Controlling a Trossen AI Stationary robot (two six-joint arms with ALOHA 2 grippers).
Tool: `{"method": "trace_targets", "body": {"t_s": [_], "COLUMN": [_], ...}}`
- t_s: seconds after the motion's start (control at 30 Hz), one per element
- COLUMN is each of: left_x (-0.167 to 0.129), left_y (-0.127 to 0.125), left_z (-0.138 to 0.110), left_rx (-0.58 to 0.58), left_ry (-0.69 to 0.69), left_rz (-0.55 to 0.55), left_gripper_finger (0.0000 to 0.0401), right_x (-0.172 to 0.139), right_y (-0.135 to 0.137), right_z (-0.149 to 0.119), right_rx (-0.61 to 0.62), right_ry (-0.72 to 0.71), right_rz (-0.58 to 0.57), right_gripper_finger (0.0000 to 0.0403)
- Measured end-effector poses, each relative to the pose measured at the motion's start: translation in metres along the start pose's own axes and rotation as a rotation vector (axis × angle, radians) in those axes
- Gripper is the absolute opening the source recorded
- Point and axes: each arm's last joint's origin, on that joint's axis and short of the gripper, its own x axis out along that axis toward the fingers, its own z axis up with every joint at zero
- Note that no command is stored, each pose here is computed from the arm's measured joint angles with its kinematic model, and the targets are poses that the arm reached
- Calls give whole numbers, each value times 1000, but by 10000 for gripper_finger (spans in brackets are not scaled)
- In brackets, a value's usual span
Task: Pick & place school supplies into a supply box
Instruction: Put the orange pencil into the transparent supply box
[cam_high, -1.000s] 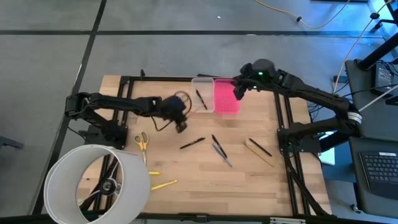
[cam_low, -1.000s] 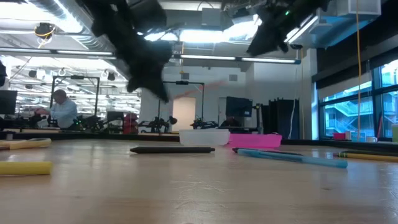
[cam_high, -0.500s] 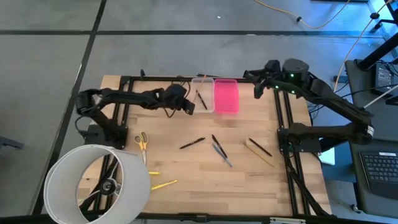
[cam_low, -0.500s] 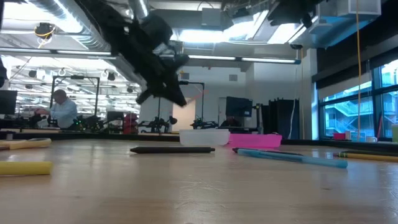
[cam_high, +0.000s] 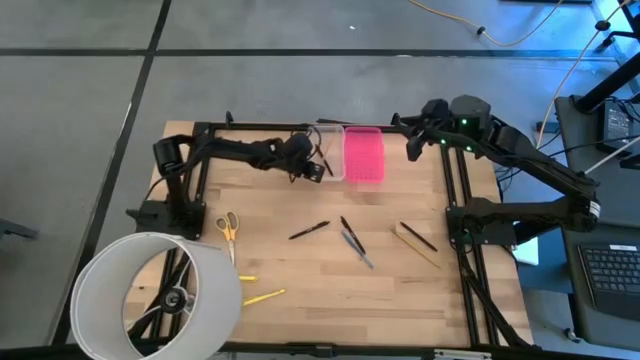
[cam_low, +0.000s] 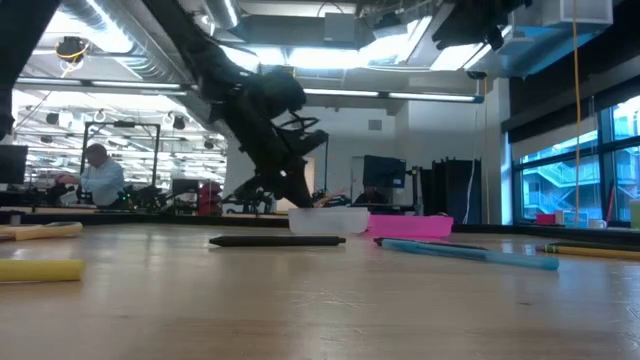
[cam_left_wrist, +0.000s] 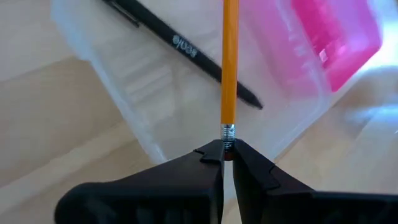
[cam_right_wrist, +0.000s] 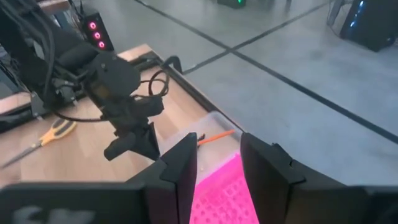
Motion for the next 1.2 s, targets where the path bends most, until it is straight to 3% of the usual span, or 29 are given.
{"method": "trace_targets", "body": {"t_s": [0.23,0.5,1.2], "left_x": [-2,-5,-5], "left_y": [-9,-4,-3], "left_z": [12,14,17], "left_rx": [27,-40,13], "left_ry": [55,107,72], "left_rz": [103,128,145], "left_gripper_finger": [13,13,19], "right_x": [1,1,1], "right_y": [0,-1,-1], "right_z": [-4,-5,-5], "right_rx": [-5,-8,-27], "right_ry": [38,56,58], "right_rz": [-6,-8,-4], "right_gripper_finger": [128,128,128]}}
